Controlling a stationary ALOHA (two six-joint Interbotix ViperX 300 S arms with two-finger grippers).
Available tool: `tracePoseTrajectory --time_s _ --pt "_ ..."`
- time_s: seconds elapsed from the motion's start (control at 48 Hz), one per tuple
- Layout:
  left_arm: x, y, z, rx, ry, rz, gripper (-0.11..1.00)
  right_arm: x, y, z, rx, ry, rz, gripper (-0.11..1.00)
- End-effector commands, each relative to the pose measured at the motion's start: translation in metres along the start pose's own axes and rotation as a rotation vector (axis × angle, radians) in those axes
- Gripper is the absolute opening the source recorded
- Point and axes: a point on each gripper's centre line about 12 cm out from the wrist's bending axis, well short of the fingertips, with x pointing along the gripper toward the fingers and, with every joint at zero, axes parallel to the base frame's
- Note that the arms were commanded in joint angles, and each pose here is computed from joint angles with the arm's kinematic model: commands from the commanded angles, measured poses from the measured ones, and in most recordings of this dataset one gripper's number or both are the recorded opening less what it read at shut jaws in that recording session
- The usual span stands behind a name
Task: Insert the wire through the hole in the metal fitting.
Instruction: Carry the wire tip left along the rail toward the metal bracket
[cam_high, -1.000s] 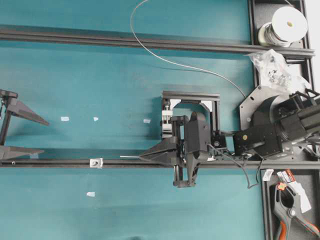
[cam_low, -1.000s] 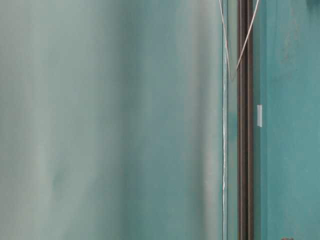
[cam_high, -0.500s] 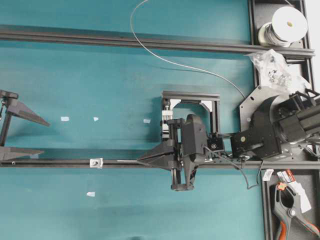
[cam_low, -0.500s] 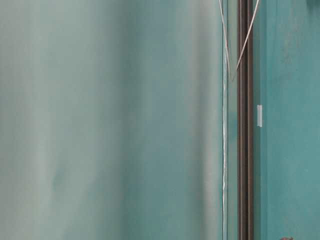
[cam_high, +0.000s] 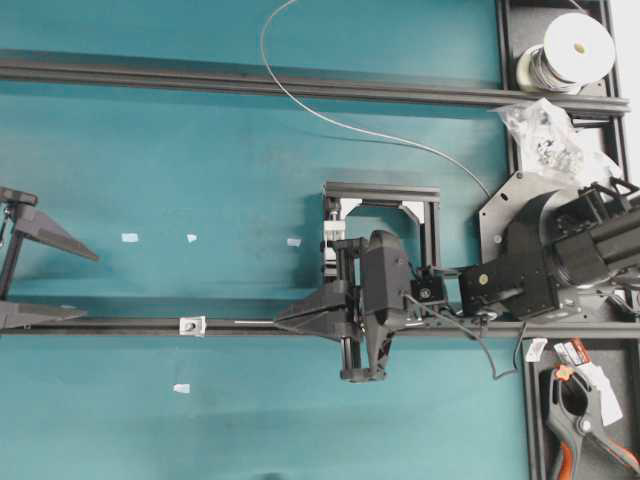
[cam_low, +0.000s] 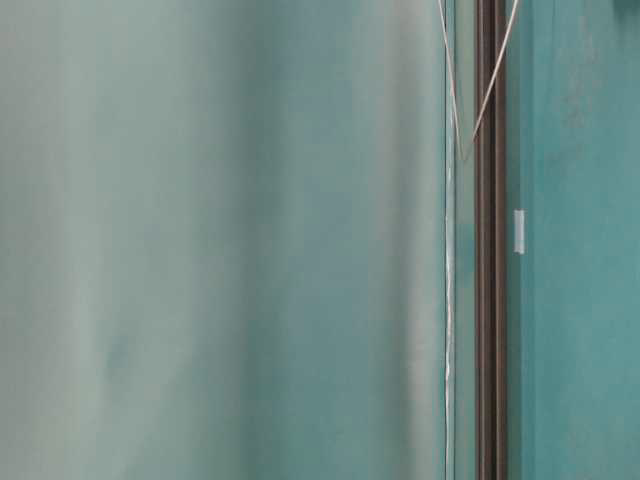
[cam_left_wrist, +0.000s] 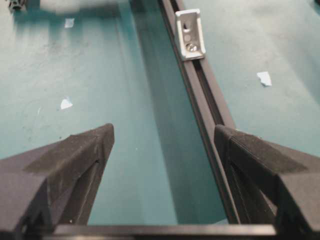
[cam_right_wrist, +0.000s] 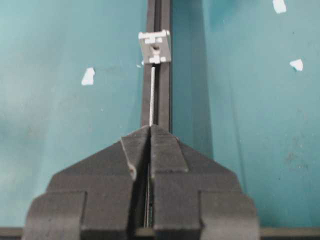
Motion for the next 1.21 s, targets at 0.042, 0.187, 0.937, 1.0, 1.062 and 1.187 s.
tracePoseTrajectory --time_s 0.042,0.187,0.937,1.0,1.062,1.187 --pt "0.004 -0.008 0.008 0.0 -0.033 -0.027 0.85 0.004 0.006 0.004 0.011 -0.015 0.009 -0.01" --pt "0.005 -0.014 0.009 0.001 -0.037 -0.047 0.85 0.006 0.006 0.001 0.018 -0.006 0.0 -0.01" --pt "0.029 -0.022 -0.006 -0.011 0.007 -0.066 0.85 0.013 0.009 -0.002 0.019 -0.002 -0.006 -0.01" --pt "0.029 -0.022 -0.006 -0.01 0.009 -0.067 0.85 0.013 0.009 -0.002 0.017 0.0 -0.007 -0.01" --pt "0.03 -0.022 -0.005 -0.011 0.006 -0.066 0.85 0.013 0.009 -0.002 0.017 -0.002 -0.007 -0.01" --pt "0.03 -0.022 -0.005 -0.01 0.006 -0.067 0.85 0.014 0.009 -0.001 0.014 -0.008 -0.006 -0.01"
